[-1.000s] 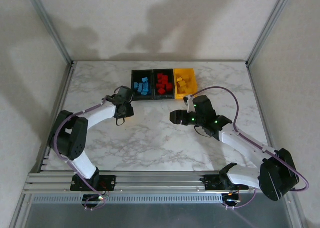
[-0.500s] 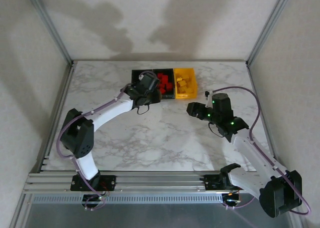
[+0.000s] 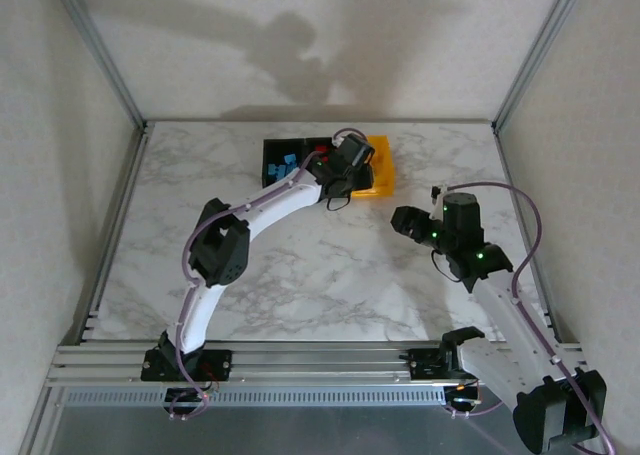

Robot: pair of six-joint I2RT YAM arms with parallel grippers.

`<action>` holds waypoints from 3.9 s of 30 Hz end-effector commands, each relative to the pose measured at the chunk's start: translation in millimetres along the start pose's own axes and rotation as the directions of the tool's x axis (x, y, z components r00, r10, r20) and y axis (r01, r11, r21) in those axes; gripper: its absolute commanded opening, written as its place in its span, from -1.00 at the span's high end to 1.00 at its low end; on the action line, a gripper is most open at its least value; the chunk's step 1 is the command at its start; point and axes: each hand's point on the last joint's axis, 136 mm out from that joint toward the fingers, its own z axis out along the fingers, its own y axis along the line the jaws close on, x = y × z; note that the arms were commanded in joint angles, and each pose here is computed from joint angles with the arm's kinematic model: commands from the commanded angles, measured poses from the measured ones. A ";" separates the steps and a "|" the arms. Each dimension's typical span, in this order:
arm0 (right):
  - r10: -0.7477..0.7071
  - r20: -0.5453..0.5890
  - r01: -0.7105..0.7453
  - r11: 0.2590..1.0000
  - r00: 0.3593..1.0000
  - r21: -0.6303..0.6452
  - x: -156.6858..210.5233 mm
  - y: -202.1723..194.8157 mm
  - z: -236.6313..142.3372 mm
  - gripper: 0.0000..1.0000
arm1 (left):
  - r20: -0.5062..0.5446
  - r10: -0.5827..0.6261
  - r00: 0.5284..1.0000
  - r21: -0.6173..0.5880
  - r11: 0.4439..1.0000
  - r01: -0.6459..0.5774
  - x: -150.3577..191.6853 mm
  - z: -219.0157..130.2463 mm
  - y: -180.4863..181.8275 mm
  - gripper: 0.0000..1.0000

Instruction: Sort the legos into containers by color

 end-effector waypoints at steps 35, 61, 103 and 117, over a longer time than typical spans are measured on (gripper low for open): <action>0.008 0.035 -0.009 0.999 0.999 0.033 5.9 -12.8 -31.2 -0.35 | 0.168 -0.052 0.984 0.070 0.997 0.040 -46.8 46.0 -33.7 -0.11; -0.092 0.081 0.104 0.981 0.992 -0.164 -24.8 33.1 -14.9 -0.48 | 0.194 0.005 0.981 0.047 0.999 -0.014 -12.2 -154.3 49.3 -0.18; -0.526 0.581 -0.023 0.729 0.622 0.684 -67.2 -153.6 -3.2 -0.98 | 0.821 0.237 0.519 -0.507 0.721 0.472 33.3 -278.5 400.2 -0.99; -0.491 0.530 0.198 0.834 0.691 0.514 -66.0 -150.2 39.7 -0.98 | 0.756 0.238 0.609 -0.441 0.873 0.207 7.2 -215.2 391.7 -0.99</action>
